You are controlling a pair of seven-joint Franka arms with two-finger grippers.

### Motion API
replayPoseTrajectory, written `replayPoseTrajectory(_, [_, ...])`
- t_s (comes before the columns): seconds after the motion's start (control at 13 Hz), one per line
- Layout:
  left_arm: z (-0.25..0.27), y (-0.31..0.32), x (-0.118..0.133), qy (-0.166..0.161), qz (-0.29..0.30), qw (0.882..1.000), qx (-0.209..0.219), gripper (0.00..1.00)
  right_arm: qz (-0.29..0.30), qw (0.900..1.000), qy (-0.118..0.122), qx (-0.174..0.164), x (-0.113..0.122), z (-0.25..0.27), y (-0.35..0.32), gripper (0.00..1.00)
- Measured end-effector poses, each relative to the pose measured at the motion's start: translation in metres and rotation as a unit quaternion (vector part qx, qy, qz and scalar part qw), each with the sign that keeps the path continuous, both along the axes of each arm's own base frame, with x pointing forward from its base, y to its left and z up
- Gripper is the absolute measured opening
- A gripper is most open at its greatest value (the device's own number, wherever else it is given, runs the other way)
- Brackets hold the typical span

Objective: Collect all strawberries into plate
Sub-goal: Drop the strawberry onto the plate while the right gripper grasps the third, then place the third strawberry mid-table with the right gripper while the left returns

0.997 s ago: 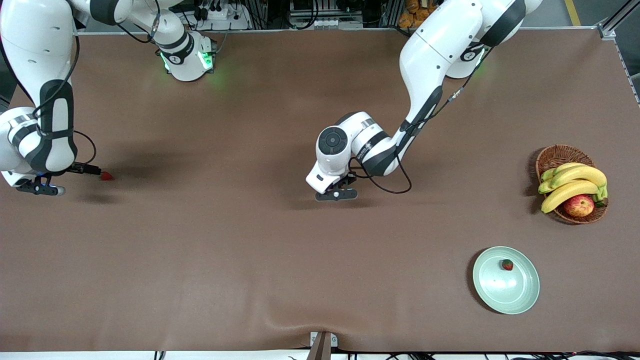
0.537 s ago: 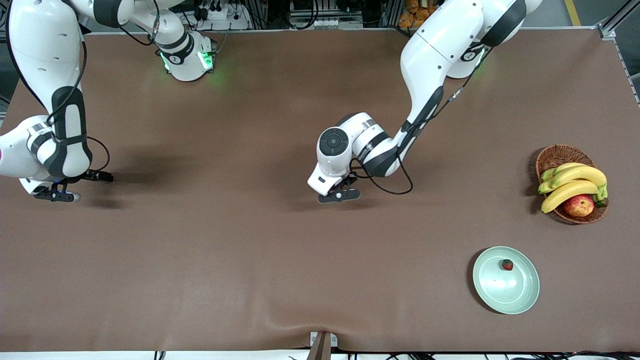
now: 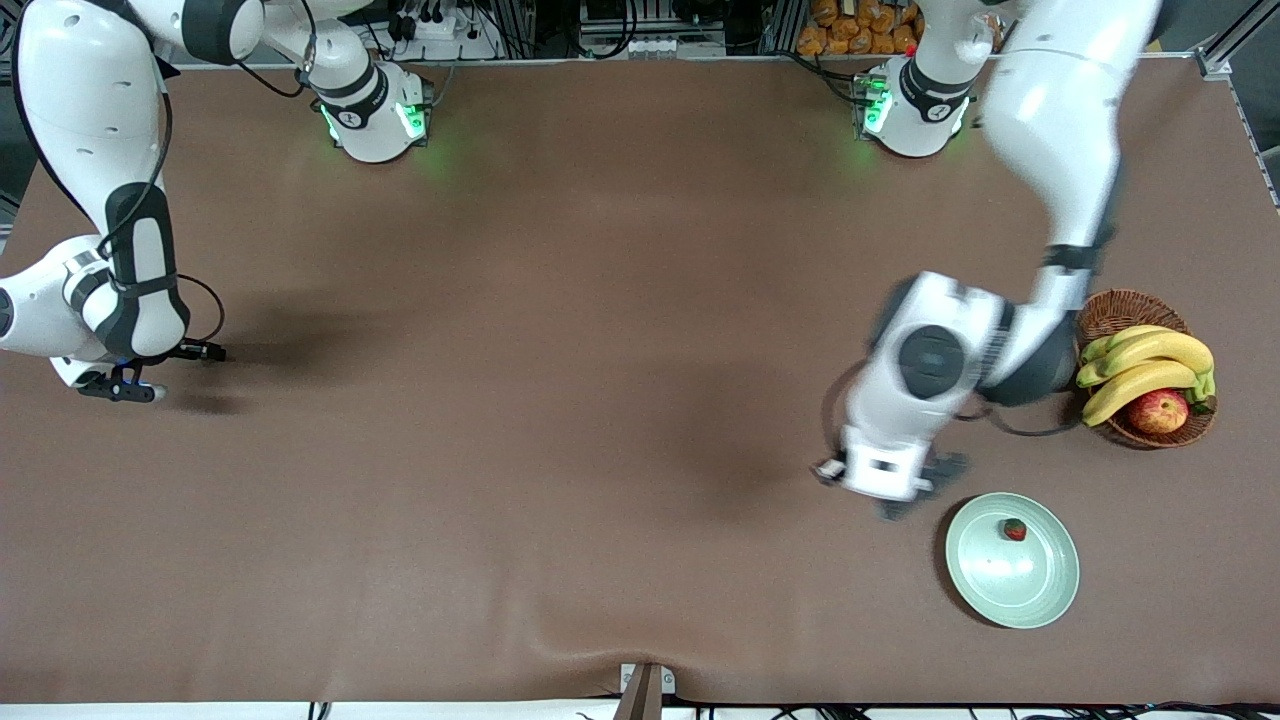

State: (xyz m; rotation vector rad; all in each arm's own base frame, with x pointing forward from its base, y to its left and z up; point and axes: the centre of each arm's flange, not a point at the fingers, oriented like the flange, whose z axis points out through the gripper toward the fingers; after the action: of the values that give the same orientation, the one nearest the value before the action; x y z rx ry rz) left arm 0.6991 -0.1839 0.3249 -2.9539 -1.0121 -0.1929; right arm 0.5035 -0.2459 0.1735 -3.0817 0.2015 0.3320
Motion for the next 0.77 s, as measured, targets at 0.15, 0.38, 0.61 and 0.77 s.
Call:
replayPoseTrajectory(0.15, [-0.01,0.075,0.015,-0.001,0.046,0.999,0.005,0.3,0.005,1.0,0.002,0.005,0.001,0.001,0.002,0.35])
replayPoseTrajectory(0.38, [-0.039,0.142,0.029,-0.033,0.08,0.996,-0.003,0.3,0.016,0.999,0.011,0.036,0.015,0.01,0.017,0.35])
replayPoseTrajectory(0.61, [-0.07,0.172,0.039,-0.074,0.094,0.993,-0.011,0.3,-0.004,0.998,0.018,0.054,0.05,0.036,0.051,0.35])
replayPoseTrajectory(0.77, [-0.075,0.178,0.043,-0.104,0.095,0.99,-0.019,0.3,-0.034,0.998,0.032,0.049,0.072,0.048,0.097,0.35])
